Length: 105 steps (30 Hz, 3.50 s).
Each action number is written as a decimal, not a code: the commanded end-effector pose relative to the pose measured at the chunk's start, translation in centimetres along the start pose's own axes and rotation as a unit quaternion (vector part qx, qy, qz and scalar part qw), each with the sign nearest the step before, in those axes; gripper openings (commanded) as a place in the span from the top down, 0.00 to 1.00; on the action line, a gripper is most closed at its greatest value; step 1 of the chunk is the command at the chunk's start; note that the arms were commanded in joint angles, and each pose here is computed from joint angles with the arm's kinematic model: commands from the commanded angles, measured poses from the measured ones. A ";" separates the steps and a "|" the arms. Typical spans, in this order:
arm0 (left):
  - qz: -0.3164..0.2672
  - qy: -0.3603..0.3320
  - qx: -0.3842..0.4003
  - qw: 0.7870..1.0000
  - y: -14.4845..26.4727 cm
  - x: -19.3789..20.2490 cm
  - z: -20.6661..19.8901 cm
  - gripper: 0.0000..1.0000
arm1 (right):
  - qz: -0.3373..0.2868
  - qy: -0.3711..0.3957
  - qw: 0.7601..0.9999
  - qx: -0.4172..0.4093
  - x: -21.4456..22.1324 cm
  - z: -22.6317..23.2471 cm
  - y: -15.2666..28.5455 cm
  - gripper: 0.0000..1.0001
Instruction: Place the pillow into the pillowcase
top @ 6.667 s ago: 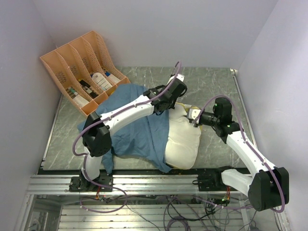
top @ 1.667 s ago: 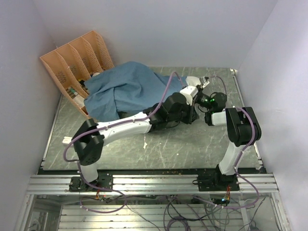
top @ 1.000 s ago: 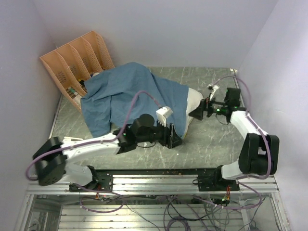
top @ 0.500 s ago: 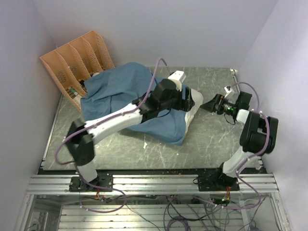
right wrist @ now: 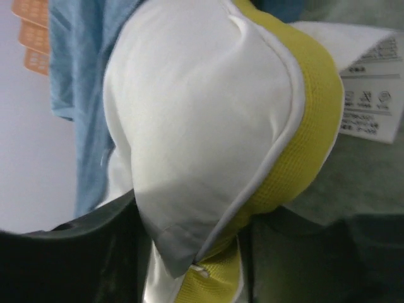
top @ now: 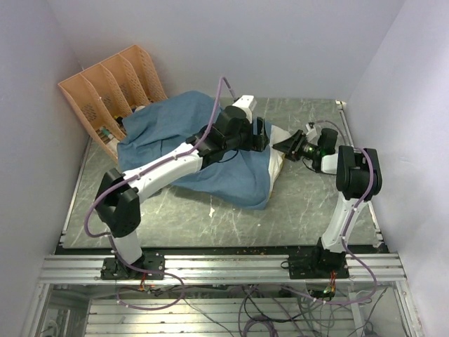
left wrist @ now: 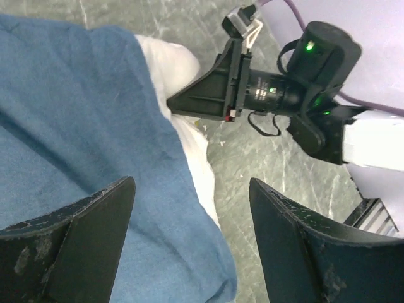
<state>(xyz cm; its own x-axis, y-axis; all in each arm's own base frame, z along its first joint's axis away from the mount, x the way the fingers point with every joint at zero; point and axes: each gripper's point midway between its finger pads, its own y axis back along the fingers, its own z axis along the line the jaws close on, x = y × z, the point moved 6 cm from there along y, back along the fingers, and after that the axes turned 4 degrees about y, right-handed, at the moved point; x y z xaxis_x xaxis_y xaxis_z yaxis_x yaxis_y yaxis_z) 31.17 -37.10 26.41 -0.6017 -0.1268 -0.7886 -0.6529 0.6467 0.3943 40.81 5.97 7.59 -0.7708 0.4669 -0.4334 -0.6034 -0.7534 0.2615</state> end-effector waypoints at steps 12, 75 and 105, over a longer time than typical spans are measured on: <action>-0.063 -0.065 -0.077 0.993 1.2 -4.9 2.1 0.13 | -0.022 0.520 0.846 -0.113 3.1 15.5 2.5 0.95; -0.173 0.052 0.508 0.842 11.4 -17.6 -21.0 0.93 | -0.286 0.324 0.848 -0.308 3.0 33.0 7.1 0.74; -0.065 0.265 0.447 0.852 -7.9 -9.2 -9.7 0.64 | -0.091 0.270 0.956 0.068 -1.1 5.9 7.7 0.20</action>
<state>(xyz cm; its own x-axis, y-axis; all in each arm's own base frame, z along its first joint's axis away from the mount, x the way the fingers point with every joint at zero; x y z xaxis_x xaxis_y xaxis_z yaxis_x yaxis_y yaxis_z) 39.21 -45.73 33.49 -0.8064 -0.4452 -0.3893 -0.3425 0.8882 -0.3063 37.75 3.88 20.06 -0.2532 0.3851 -0.8875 -0.8423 -0.5389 0.0065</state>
